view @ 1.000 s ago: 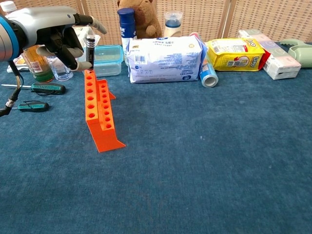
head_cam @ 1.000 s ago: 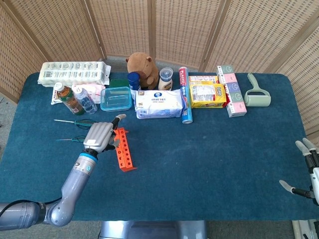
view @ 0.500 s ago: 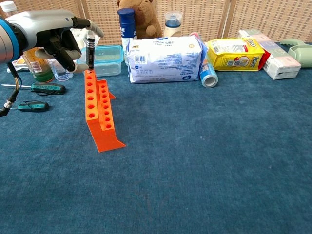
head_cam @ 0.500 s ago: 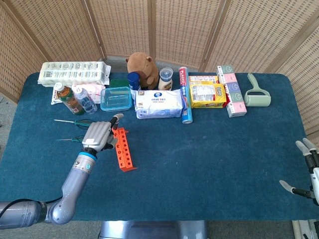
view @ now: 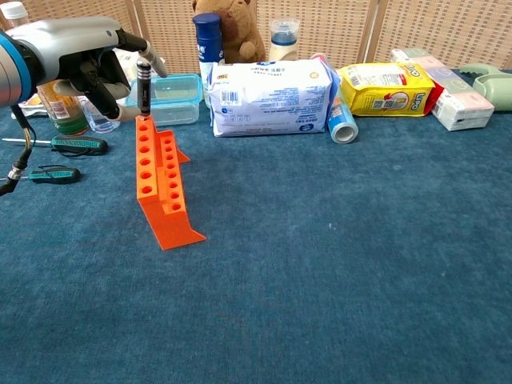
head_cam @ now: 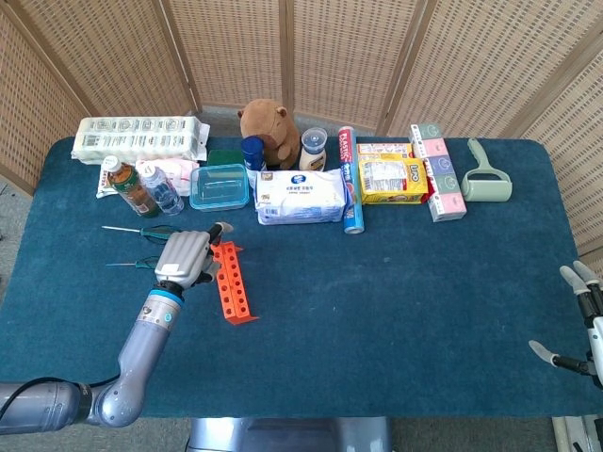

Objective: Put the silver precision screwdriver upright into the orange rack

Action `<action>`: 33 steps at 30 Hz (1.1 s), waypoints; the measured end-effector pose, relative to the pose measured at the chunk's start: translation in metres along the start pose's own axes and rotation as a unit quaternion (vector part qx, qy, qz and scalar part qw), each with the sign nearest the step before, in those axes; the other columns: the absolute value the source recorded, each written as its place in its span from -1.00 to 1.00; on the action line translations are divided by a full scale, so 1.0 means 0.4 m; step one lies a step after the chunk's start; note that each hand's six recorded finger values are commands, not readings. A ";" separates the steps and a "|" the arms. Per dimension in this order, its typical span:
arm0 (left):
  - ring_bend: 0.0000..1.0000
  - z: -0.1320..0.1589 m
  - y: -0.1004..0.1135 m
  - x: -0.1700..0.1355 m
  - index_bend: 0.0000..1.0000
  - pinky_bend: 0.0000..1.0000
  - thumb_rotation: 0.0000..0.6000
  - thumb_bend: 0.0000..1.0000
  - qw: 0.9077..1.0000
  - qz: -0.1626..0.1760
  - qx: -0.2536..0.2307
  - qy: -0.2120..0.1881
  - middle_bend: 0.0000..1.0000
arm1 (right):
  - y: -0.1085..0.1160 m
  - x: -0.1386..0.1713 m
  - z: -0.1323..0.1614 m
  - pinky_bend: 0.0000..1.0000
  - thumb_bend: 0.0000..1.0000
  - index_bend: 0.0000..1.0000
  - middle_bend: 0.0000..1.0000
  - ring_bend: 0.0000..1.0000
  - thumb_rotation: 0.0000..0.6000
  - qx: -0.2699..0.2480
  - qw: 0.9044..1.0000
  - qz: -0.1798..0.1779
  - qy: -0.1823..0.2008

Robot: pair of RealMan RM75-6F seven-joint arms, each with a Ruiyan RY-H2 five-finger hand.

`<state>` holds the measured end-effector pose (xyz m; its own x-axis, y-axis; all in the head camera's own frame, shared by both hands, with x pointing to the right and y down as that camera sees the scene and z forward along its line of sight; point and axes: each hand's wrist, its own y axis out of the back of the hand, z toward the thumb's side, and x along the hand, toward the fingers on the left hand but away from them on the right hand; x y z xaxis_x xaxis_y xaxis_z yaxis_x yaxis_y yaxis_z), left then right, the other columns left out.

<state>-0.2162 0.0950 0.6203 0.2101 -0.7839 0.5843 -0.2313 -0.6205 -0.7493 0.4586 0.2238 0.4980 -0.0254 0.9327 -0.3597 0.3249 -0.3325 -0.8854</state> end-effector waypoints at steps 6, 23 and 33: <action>0.91 -0.002 0.003 -0.007 -0.43 0.86 1.00 -0.25 1.000 0.001 -0.001 0.003 0.88 | -0.001 0.000 0.001 -1.00 -1.00 -0.95 -1.00 -1.00 1.00 0.001 1.000 0.000 0.000; 0.90 -0.022 0.058 -0.034 -0.42 0.86 1.00 -0.25 1.000 0.030 -0.004 0.003 0.83 | -0.006 0.000 0.003 -1.00 -1.00 -0.95 -1.00 -1.00 1.00 0.004 1.000 0.002 0.000; -0.40 -0.009 0.129 -0.089 -1.00 0.01 1.00 -0.54 0.996 0.075 -0.013 -0.054 -0.70 | -0.006 -0.001 0.002 -1.00 -1.00 -0.95 -1.00 -1.00 1.00 0.006 1.000 0.001 -0.001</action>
<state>-0.2390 0.0909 0.5620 0.2708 -0.8622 0.4281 -0.2922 -0.4973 -0.8169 0.4572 0.2242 0.4999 -0.0265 0.9321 -0.3613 0.3144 -0.3353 -0.8881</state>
